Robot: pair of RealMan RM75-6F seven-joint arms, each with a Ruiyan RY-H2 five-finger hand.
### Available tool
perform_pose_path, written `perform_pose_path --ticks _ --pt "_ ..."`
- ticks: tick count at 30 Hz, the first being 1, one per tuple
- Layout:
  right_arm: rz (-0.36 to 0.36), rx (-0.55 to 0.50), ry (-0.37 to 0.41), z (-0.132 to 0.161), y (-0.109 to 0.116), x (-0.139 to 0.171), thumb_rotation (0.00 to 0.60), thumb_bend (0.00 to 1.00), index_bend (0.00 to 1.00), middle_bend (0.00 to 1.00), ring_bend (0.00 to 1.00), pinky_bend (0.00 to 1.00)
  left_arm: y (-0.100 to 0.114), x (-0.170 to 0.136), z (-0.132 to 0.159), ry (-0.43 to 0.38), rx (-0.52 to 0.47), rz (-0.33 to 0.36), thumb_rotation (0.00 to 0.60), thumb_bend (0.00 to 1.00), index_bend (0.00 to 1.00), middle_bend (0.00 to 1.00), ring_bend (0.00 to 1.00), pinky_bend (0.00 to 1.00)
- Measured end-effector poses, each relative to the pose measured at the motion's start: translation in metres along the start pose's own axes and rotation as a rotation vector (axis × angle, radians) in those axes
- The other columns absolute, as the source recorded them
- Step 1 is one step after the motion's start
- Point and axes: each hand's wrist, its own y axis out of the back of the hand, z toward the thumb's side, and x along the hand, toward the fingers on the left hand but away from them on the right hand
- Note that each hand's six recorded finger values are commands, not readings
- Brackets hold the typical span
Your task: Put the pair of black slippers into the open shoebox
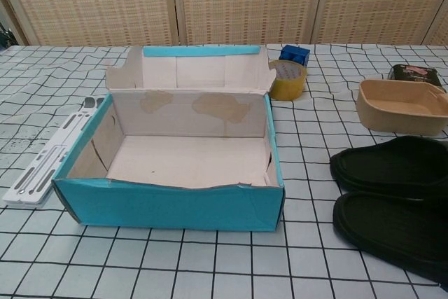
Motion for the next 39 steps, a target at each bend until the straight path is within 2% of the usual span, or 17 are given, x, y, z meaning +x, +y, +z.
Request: perform_pose_path --ticks 1,3,10,13,15,18,22,25,28,33,39 --pt "0.007 0.007 0.005 0.002 -0.001 -0.002 0.600 0.03 0.00 0.09 0.00 0.07 0.000 0.000 0.000 0.001 -0.002 0.001 0.600 0.53 0.25 0.19 0.20 0.40" --pt "0.013 0.019 0.010 0.005 -0.001 -0.005 0.600 0.03 0.00 0.09 0.00 0.03 0.001 0.000 -0.001 0.002 -0.005 0.003 0.600 0.53 0.25 0.19 0.20 0.40" --pt "0.040 0.060 0.003 0.010 -0.007 -0.013 0.600 0.03 0.00 0.09 0.00 0.03 0.003 -0.001 0.000 -0.007 -0.015 0.004 0.600 0.53 0.25 0.19 0.20 0.40" --pt "0.041 0.067 -0.013 0.010 -0.010 -0.017 0.600 0.03 0.05 0.12 0.01 0.10 0.003 -0.001 0.000 -0.008 -0.020 0.004 0.600 0.53 0.25 0.19 0.20 0.40" --pt "0.027 0.067 -0.021 0.010 -0.010 -0.018 0.600 0.03 0.16 0.21 0.09 0.21 0.003 -0.001 -0.001 -0.007 -0.020 0.004 0.600 0.53 0.25 0.19 0.20 0.40" --pt "-0.022 0.063 -0.030 0.012 -0.006 -0.020 0.600 0.03 0.40 0.40 0.30 0.38 0.004 -0.001 -0.001 -0.005 -0.022 0.005 0.600 0.53 0.25 0.19 0.20 0.40" --pt "-0.125 0.053 -0.028 0.014 0.003 -0.020 0.600 0.09 0.60 0.54 0.46 0.50 0.003 -0.001 -0.001 -0.008 -0.020 0.002 0.600 0.53 0.25 0.19 0.20 0.40" --pt "-0.195 0.048 -0.018 0.015 0.009 -0.018 0.600 0.12 0.65 0.57 0.50 0.53 0.003 -0.001 -0.001 -0.008 -0.020 0.000 0.600 0.53 0.25 0.19 0.20 0.40" --pt "-0.242 0.042 -0.009 0.016 0.014 -0.014 0.600 0.13 0.65 0.57 0.50 0.53 0.003 -0.001 -0.001 -0.007 -0.020 0.001 0.600 0.53 0.25 0.19 0.20 0.40" --pt "-0.287 0.038 0.003 0.018 0.024 -0.004 0.600 0.12 0.65 0.57 0.50 0.53 0.002 -0.001 -0.001 -0.006 -0.020 -0.002 0.600 0.53 0.25 0.19 0.20 0.40" --pt "-0.368 0.042 0.003 0.020 0.049 0.012 0.600 0.13 0.67 0.59 0.52 0.55 0.002 -0.001 -0.001 -0.005 -0.022 -0.004 0.600 0.53 0.25 0.19 0.20 0.40"
